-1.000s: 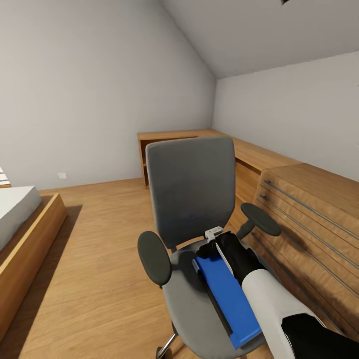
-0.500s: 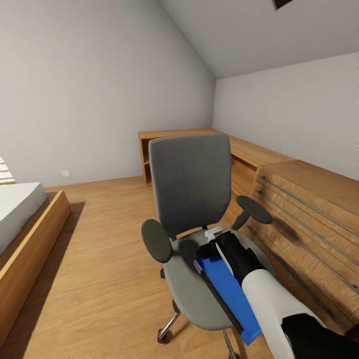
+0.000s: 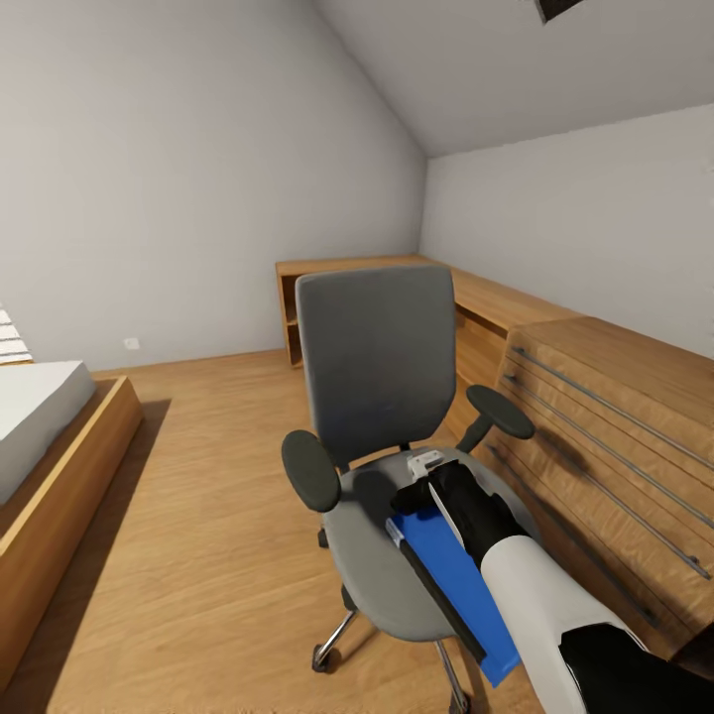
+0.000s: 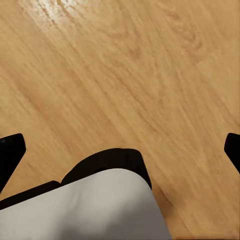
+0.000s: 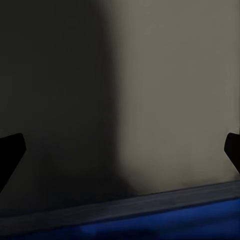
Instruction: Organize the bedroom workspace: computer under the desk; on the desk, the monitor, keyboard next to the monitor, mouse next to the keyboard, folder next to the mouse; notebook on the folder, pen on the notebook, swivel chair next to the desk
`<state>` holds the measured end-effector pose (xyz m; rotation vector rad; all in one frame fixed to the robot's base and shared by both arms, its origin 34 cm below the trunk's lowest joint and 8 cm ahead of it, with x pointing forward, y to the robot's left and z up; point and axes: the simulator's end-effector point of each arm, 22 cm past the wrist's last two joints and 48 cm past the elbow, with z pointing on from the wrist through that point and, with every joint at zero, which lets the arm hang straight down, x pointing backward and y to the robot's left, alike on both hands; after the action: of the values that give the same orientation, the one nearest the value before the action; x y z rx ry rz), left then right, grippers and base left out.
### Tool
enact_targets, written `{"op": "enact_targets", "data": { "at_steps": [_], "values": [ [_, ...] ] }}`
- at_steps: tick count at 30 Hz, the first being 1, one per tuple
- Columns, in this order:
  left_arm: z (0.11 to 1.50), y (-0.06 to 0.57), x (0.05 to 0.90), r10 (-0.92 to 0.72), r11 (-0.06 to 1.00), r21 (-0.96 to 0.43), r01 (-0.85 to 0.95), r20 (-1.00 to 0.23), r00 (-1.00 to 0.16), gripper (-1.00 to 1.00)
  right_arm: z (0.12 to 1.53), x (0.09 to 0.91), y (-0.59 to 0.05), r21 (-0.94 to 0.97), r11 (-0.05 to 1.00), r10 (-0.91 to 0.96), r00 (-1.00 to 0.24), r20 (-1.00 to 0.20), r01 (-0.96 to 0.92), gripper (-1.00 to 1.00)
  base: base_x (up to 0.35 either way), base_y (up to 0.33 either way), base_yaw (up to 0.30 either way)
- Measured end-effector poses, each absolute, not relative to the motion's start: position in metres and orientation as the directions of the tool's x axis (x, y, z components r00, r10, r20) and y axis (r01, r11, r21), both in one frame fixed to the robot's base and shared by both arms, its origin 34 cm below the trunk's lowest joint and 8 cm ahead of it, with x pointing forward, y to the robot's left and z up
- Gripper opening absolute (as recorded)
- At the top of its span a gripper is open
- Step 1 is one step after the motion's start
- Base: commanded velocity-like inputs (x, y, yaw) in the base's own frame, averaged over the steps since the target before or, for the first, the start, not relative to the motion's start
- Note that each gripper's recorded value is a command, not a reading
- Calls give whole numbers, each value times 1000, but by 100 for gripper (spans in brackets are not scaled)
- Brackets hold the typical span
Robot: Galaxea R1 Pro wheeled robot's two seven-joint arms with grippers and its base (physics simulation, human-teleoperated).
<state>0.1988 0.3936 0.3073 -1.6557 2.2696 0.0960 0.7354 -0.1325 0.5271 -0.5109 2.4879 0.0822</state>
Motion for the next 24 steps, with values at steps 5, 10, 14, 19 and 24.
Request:
{"op": "enact_targets", "data": {
  "at_steps": [5,10,14,19,24],
  "values": [
    [307,394,199,-914,322,-138,-937,-301,-270,100,527,735,-132,-53,925,-339,-752,-565,-377,100,-40,-10,0],
    [307,394,198,-914,322,-137,-937,-302,-270,100,527,735,-131,-51,924,-339,-748,-571,-379,100,-12,-3,0],
    [307,394,198,-914,322,-136,-937,-301,-270,100,529,737,-130,-52,924,-338,-744,-577,-380,100,-4,-1,0],
    [307,394,198,-914,322,-135,-937,-302,-270,100,536,744,-126,-56,920,-337,-709,-619,-388,100,-1,0,0],
    [307,394,197,-914,321,-134,-937,-301,-270,100,576,774,-119,-27,929,-258,-591,-764,-370,100,0,0,0]
  ]
}}
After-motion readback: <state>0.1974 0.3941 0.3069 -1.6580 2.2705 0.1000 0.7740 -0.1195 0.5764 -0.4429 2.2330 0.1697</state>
